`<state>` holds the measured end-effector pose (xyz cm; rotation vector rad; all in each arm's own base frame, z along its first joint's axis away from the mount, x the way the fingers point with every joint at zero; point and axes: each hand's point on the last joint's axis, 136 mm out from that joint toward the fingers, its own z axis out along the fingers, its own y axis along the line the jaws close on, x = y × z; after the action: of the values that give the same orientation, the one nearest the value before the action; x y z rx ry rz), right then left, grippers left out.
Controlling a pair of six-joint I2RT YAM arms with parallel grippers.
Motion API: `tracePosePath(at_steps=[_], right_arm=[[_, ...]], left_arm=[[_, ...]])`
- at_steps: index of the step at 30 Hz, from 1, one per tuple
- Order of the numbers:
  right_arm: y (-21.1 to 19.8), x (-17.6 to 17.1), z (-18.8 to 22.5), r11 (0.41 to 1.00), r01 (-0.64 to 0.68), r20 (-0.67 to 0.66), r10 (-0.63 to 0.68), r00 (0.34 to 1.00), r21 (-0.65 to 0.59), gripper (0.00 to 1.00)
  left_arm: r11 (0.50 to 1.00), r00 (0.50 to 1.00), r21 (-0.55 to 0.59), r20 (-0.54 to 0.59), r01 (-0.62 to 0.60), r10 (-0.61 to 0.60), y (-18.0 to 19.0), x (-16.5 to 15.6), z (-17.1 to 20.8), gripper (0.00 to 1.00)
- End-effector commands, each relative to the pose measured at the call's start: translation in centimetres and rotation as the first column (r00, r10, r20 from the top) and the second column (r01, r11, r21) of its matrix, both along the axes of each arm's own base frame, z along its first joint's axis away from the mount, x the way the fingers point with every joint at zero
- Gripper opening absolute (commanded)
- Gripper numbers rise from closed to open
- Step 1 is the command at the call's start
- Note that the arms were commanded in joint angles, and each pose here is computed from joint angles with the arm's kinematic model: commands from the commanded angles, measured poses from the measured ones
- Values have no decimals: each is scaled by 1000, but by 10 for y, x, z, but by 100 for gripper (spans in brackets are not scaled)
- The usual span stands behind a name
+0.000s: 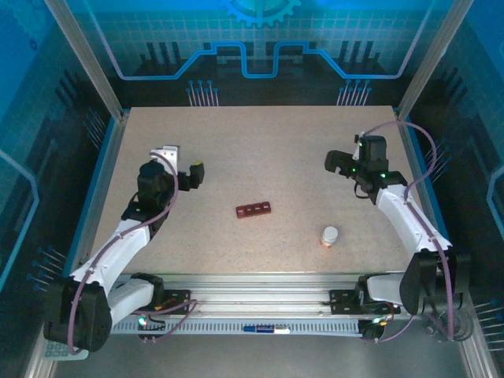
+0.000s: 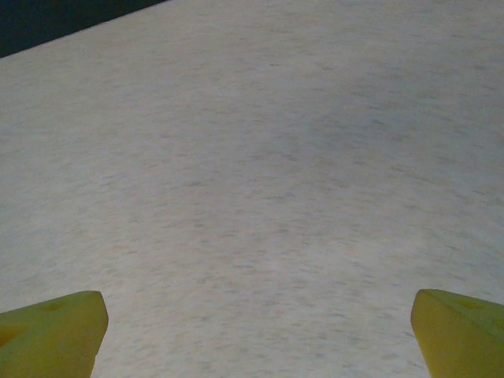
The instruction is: Sort the pills into containers
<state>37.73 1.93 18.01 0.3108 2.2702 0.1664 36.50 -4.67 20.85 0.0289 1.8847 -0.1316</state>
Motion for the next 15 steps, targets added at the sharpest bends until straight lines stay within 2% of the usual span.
tracePosePath(at_steps=[1,5,10,15], right_arm=[[-35,8,9,988,116,149,-101,984,-101,100],[-52,3,-12,977,156,168,-131,977,-146,100],[-55,1,-39,972,147,169,-116,979,-181,100],[-55,-4,-61,967,144,197,-102,975,-212,100]], left_arm=[[1000,996,6,90,-7,6,9,-2,6,99],[998,995,49,92,-26,21,16,-4,-29,99],[997,998,68,53,-46,43,20,0,-68,99],[996,996,75,79,-48,42,21,5,-80,99]])
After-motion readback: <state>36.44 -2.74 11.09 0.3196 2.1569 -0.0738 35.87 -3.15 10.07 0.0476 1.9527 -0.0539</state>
